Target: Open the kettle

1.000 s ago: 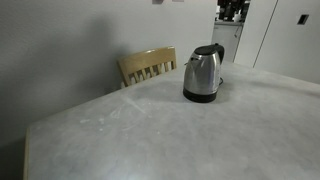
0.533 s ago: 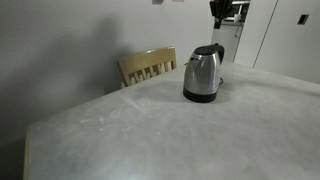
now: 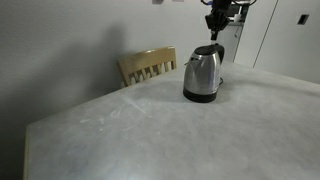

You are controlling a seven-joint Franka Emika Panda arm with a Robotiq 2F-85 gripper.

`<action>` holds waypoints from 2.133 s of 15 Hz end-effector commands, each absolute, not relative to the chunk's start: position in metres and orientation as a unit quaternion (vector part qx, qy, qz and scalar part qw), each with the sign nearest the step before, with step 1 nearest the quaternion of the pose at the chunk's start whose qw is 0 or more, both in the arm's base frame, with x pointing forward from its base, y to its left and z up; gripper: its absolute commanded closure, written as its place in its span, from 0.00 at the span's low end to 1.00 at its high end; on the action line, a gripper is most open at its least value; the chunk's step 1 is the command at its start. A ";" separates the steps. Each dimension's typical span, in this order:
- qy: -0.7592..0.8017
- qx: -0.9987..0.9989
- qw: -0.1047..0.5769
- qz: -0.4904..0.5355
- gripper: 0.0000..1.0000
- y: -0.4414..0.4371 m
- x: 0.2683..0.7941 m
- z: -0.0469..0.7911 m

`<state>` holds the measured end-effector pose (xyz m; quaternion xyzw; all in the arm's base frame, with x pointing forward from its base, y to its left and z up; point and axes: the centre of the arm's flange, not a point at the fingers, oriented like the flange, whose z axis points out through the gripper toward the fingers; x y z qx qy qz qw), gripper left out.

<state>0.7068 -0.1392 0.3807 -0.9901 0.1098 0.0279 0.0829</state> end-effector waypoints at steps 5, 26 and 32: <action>0.149 -0.982 0.091 0.066 1.00 -0.142 0.704 0.386; 0.154 -0.971 0.052 0.176 1.00 -0.108 0.742 0.334; 0.172 -0.971 0.020 0.165 1.00 -0.105 0.737 0.351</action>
